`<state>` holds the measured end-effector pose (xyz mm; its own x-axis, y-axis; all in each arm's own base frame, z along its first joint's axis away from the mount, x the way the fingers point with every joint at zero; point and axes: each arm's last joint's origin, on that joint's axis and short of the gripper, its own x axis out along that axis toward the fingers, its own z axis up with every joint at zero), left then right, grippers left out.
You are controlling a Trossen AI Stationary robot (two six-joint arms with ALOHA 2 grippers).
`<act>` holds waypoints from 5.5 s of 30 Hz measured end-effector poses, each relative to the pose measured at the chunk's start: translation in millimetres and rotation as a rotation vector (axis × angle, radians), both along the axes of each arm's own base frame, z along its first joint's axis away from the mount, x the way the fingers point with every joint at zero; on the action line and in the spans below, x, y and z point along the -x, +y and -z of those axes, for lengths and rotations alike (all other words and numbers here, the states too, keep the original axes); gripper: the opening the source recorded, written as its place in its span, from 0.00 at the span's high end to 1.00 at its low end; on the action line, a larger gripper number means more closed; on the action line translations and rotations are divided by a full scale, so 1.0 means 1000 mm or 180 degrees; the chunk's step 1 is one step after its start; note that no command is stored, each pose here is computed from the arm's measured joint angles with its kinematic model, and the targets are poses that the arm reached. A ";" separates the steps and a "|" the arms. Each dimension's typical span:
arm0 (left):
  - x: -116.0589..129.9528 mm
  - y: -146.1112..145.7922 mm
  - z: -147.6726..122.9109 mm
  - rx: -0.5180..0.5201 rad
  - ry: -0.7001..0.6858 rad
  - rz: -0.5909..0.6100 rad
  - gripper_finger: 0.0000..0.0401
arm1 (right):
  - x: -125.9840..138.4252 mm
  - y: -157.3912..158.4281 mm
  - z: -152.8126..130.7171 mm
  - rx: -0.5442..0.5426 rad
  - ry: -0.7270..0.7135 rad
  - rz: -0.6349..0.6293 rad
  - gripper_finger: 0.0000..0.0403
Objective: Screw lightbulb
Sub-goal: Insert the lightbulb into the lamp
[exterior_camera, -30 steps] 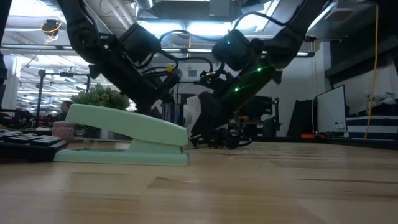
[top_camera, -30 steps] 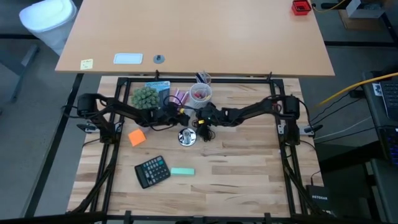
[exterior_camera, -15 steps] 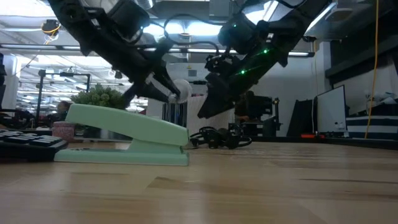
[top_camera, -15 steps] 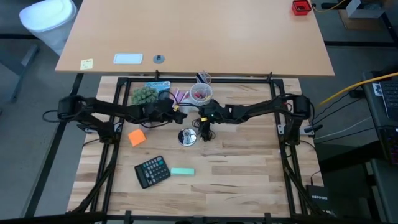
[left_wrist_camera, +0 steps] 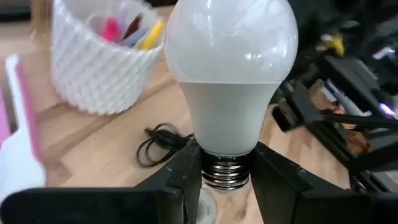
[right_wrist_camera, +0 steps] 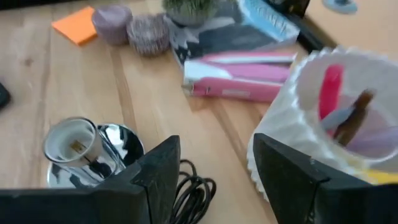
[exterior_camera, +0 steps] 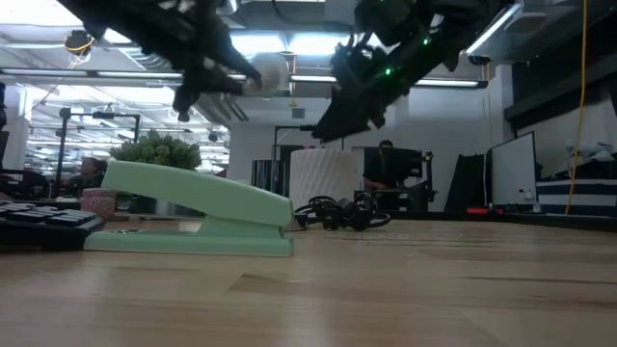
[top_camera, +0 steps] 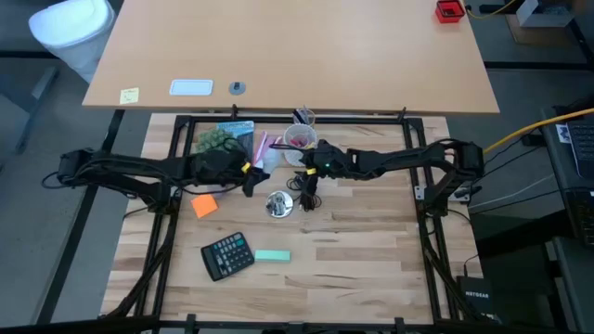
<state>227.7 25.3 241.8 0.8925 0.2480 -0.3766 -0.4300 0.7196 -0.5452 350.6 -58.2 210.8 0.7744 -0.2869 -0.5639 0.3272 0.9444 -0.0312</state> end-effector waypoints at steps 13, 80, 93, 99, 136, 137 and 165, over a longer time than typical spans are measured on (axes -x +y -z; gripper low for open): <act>0.037 -0.050 -0.001 -0.0260 -0.0218 -0.0111 0.73 | 0.032 0.003 -0.044 0.0175 -0.0017 0.0197 0.48; -0.001 -0.052 0.133 -0.1999 -0.0680 0.0742 0.73 | 0.014 0.004 -0.004 0.0109 -0.1446 -0.0217 0.48; -0.012 -0.013 0.132 -0.2067 -0.0777 0.0996 0.73 | 0.013 0.007 -0.009 0.0056 -0.1626 -0.0454 0.48; -0.018 -0.014 0.141 -0.1984 -0.0714 0.1082 0.73 | 0.013 0.007 -0.009 0.0057 -0.1627 -0.0454 0.48; -0.025 -0.015 0.152 -0.1845 -0.0634 0.1099 0.71 | 0.004 0.042 0.010 -0.0067 -0.1408 -0.0440 0.48; -0.025 -0.015 0.152 -0.1845 -0.0634 0.1100 0.71 | 0.004 0.042 0.011 -0.0072 -0.1397 -0.0438 0.48; -0.025 -0.016 0.152 -0.1843 -0.0630 0.1104 0.71 | 0.003 0.045 0.005 -0.0068 -0.1531 -0.0934 0.86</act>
